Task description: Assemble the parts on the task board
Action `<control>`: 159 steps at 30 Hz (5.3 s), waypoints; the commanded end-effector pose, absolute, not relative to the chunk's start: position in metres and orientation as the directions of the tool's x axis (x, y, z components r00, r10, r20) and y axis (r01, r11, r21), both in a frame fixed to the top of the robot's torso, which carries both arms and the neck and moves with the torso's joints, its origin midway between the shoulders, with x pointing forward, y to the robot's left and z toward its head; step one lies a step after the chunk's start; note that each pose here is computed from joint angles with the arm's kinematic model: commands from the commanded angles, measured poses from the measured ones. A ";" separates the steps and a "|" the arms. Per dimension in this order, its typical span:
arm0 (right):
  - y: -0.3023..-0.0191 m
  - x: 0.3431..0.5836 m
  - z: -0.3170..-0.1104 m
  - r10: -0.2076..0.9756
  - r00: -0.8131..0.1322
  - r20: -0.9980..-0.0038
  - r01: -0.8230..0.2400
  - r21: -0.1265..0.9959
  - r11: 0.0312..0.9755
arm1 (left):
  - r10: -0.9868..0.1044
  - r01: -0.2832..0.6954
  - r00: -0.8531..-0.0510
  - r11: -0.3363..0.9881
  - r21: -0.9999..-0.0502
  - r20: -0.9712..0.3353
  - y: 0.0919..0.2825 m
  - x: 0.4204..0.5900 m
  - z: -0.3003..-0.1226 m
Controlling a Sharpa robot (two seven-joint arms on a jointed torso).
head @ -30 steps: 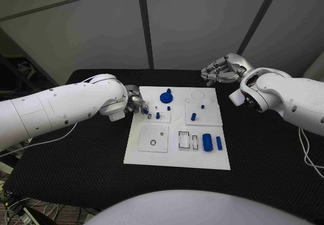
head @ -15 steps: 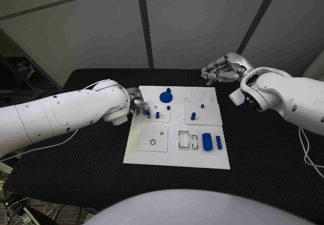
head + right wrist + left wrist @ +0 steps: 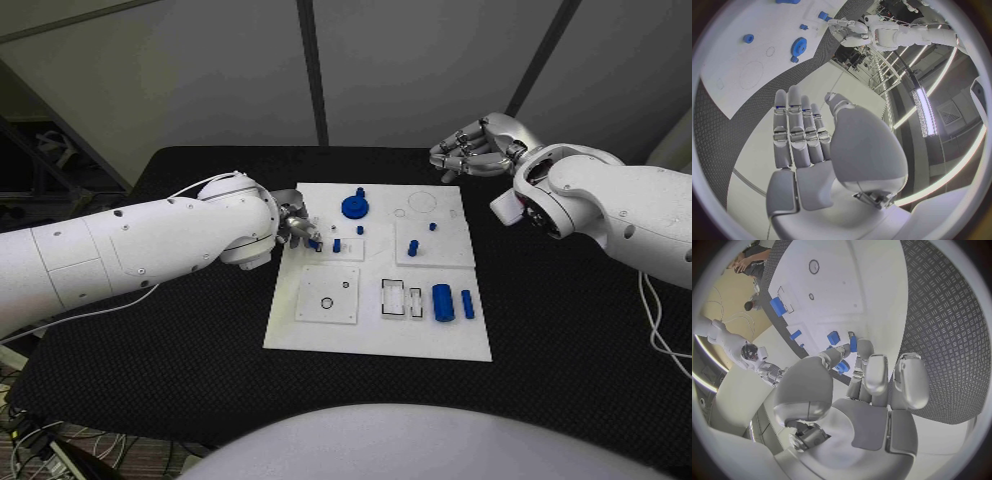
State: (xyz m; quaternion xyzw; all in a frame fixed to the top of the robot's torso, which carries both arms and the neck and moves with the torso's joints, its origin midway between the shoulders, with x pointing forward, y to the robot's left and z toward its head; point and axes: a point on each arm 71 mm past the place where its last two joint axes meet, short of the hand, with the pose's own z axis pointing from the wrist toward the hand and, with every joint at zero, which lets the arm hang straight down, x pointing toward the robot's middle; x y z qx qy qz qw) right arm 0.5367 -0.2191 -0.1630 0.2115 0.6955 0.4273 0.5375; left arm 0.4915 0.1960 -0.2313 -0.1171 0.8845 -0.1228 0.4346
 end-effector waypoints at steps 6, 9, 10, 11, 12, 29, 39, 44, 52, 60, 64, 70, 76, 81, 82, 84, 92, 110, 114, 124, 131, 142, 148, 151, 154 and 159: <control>-0.218 0.536 -0.163 0.751 -0.339 -0.567 -0.173 0.822 0.543 | -0.239 -0.055 -0.607 0.964 -0.260 -0.758 0.193 0.488 -0.232; -0.218 0.536 -0.163 0.751 -0.338 -0.567 -0.173 0.822 0.543 | -0.237 -0.053 -0.607 0.964 -0.260 -0.759 0.192 0.488 -0.233; -0.218 0.536 -0.163 0.751 -0.339 -0.567 -0.173 0.822 0.543 | -0.238 -0.052 -0.606 0.964 -0.260 -0.759 0.192 0.488 -0.233; -0.218 0.536 -0.163 0.751 -0.339 -0.567 -0.173 0.822 0.543 | -0.238 -0.052 -0.605 0.964 -0.260 -0.760 0.192 0.488 -0.233; -0.218 0.536 -0.163 0.751 -0.339 -0.567 -0.173 0.822 0.542 | -0.239 -0.052 -0.604 0.964 -0.261 -0.760 0.191 0.489 -0.233; -0.217 0.537 -0.163 0.750 -0.341 -0.566 -0.174 0.822 0.542 | -0.232 -0.046 -0.605 0.965 -0.257 -0.762 0.187 0.489 -0.233; -0.217 0.537 -0.163 0.749 -0.344 -0.566 -0.174 0.822 0.542 | -0.198 -0.029 -0.625 0.972 -0.231 -0.755 0.187 0.489 -0.235; -0.218 0.537 -0.163 0.749 -0.344 -0.566 -0.173 0.822 0.542 | -0.181 -0.020 -0.629 0.976 -0.218 -0.756 0.187 0.488 -0.235; -0.217 0.537 -0.163 0.749 -0.345 -0.566 -0.173 0.822 0.542 | -0.172 -0.014 -0.629 0.978 -0.210 -0.758 0.186 0.489 -0.235; -0.217 0.537 -0.163 0.749 -0.344 -0.566 -0.173 0.822 0.542 | -0.168 -0.014 -0.631 0.978 -0.206 -0.757 0.185 0.491 -0.236; -0.217 0.537 -0.163 0.749 -0.344 -0.566 -0.173 0.822 0.542 | -0.164 -0.012 -0.635 0.979 -0.202 -0.755 0.184 0.491 -0.237; -0.218 0.537 -0.163 0.749 -0.344 -0.566 -0.173 0.822 0.542 | -0.160 -0.011 -0.639 0.980 -0.199 -0.753 0.184 0.492 -0.237; -0.218 0.537 -0.163 0.749 -0.344 -0.566 -0.173 0.822 0.542 | -0.159 -0.013 -0.639 0.980 -0.197 -0.752 0.185 0.492 -0.237; -0.218 0.537 -0.163 0.748 -0.345 -0.566 -0.173 0.822 0.542 | -0.161 -0.015 -0.637 0.980 -0.198 -0.753 0.185 0.493 -0.238; -0.218 0.537 -0.163 0.748 -0.346 -0.566 -0.173 0.822 0.542 | -0.161 -0.015 -0.637 0.980 -0.198 -0.754 0.185 0.493 -0.238; -0.218 0.537 -0.163 0.748 -0.346 -0.566 -0.173 0.822 0.542 | -0.161 -0.015 -0.637 0.980 -0.197 -0.754 0.185 0.494 -0.238; -0.218 0.536 -0.163 0.748 -0.346 -0.566 -0.173 0.822 0.542 | -0.161 -0.019 -0.633 0.981 -0.192 -0.757 0.186 0.495 -0.238; -0.218 0.537 -0.163 0.748 -0.346 -0.566 -0.173 0.822 0.542 | -0.180 -0.032 -0.614 0.979 -0.203 -0.768 0.190 0.497 -0.236; -0.218 0.537 -0.163 0.748 -0.346 -0.566 -0.173 0.822 0.542 | -0.190 -0.037 -0.604 0.977 -0.211 -0.774 0.191 0.497 -0.234; -0.218 0.537 -0.164 0.748 -0.346 -0.566 -0.173 0.822 0.542 | -0.242 -0.053 -0.555 0.965 -0.256 -0.796 0.191 0.501 -0.223; -0.219 0.537 -0.164 0.748 -0.346 -0.566 -0.172 0.822 0.543 | -0.345 -0.080 -0.485 0.932 -0.352 -0.804 0.194 0.505 -0.212; -0.218 0.537 -0.165 0.749 -0.346 -0.566 -0.171 0.822 0.543 | -0.467 0.125 -0.379 0.830 -0.544 -0.799 0.172 0.509 -0.195; -0.217 0.537 -0.165 0.748 -0.349 -0.565 -0.172 0.823 0.542 | -0.460 0.289 -0.307 0.789 -0.542 -0.833 0.157 0.508 -0.192; -0.217 0.537 -0.165 0.748 -0.350 -0.565 -0.173 0.823 0.541 | -0.413 0.366 -0.282 0.788 -0.495 -0.866 0.150 0.506 -0.194; -0.216 0.537 -0.166 0.747 -0.350 -0.565 -0.174 0.823 0.540 | -0.363 0.413 -0.275 0.792 -0.450 -0.890 0.145 0.505 -0.198; -0.216 0.537 -0.166 0.747 -0.351 -0.564 -0.174 0.824 0.540 | -0.273 0.467 -0.279 0.799 -0.379 -0.921 0.136 0.504 -0.203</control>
